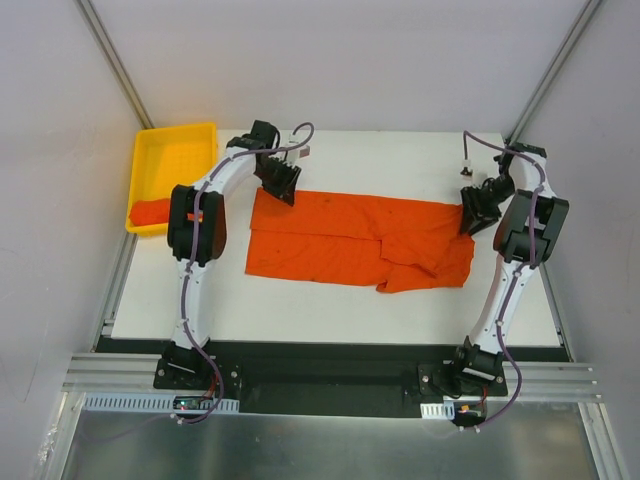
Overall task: Roll the t-shirts
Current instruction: Move the T-shirt to the center of the board.
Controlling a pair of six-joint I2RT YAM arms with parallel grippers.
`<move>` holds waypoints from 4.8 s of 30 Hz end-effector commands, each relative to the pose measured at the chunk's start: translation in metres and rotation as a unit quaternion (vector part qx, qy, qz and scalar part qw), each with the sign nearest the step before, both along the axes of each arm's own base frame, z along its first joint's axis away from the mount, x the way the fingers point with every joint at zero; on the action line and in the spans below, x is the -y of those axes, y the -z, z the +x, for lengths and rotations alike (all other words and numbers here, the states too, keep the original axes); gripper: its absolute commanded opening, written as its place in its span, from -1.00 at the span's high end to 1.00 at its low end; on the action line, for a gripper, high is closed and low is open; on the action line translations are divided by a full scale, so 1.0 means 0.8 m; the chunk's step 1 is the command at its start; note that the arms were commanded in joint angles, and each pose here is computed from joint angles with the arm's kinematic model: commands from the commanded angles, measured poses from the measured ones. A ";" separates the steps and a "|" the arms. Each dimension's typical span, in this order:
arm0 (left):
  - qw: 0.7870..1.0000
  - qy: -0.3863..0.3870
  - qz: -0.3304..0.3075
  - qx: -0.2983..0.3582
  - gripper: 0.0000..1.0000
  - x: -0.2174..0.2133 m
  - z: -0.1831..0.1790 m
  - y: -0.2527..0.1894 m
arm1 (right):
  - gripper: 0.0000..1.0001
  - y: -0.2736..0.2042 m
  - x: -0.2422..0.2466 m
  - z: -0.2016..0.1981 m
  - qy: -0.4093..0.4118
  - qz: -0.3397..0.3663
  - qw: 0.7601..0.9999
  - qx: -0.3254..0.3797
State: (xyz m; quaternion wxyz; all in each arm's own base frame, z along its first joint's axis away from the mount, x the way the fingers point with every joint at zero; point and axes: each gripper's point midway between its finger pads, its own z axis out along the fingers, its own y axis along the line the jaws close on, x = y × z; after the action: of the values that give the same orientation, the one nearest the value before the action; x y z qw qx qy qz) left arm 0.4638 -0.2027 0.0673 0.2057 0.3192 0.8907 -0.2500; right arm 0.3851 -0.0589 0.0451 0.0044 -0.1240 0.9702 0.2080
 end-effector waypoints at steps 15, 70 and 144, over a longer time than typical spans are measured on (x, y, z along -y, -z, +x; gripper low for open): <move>0.992 -0.067 0.110 -0.008 -0.01 -0.055 0.039 0.063 | 0.07 0.031 0.067 -0.006 0.010 -0.167 0.984 -0.055; 0.996 0.028 0.086 -0.014 0.66 -0.023 0.038 0.055 | 0.50 0.032 -0.020 0.096 -0.250 -0.190 0.944 0.100; 0.978 -0.046 0.145 -0.143 0.36 -0.139 -0.114 0.034 | 0.99 -0.039 -0.082 -0.072 -0.167 -0.030 0.986 -0.003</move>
State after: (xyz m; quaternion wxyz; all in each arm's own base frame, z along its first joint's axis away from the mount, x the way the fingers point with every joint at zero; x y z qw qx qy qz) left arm 0.3715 -0.0925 0.0249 0.0337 0.2632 0.9543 -0.1375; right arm 0.3205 -0.0005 0.0385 -0.0625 -0.2816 0.9448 0.1554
